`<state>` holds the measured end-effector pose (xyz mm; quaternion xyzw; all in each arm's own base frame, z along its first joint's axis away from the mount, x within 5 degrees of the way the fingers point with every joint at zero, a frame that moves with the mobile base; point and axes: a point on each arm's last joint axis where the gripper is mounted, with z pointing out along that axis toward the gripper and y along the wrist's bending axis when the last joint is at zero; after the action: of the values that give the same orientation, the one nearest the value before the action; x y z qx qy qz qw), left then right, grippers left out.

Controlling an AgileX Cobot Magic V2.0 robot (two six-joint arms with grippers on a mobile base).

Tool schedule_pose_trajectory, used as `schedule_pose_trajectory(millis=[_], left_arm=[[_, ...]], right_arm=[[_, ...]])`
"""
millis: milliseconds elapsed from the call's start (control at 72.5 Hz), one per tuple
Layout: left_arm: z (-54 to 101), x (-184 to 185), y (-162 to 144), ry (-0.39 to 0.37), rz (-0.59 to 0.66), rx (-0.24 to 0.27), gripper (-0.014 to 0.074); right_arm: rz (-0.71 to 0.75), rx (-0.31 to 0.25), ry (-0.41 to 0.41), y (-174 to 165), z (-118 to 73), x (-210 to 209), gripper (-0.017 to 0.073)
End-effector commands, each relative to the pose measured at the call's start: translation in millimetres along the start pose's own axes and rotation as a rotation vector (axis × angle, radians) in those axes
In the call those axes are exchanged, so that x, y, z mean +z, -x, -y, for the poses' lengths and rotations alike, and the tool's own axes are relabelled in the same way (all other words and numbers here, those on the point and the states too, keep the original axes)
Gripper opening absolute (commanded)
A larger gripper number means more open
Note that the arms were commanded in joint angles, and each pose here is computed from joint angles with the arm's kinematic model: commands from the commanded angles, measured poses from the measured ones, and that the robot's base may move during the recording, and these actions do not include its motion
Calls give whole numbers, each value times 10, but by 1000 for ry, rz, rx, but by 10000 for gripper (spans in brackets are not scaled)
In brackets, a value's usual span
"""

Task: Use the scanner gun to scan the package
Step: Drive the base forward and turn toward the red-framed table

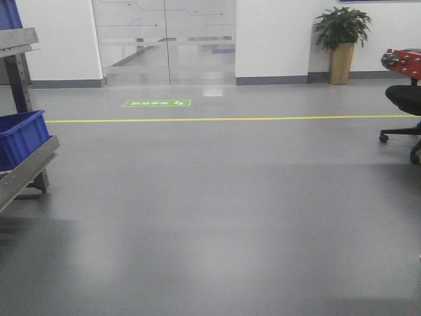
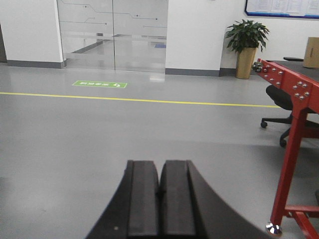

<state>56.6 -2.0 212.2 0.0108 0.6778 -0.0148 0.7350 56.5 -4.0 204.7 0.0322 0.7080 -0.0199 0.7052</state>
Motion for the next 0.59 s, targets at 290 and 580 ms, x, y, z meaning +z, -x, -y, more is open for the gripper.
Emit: schedule_pose_trajectory(millis=[290,580], left_arm=[[-1,-4,26,2,24,-6,-111],[-1,-4,26,2,24,-6,-111]], right_arm=[[17,-6,-6,17,4,-2,-169],[17,-6,-6,17,4,-2,-169]])
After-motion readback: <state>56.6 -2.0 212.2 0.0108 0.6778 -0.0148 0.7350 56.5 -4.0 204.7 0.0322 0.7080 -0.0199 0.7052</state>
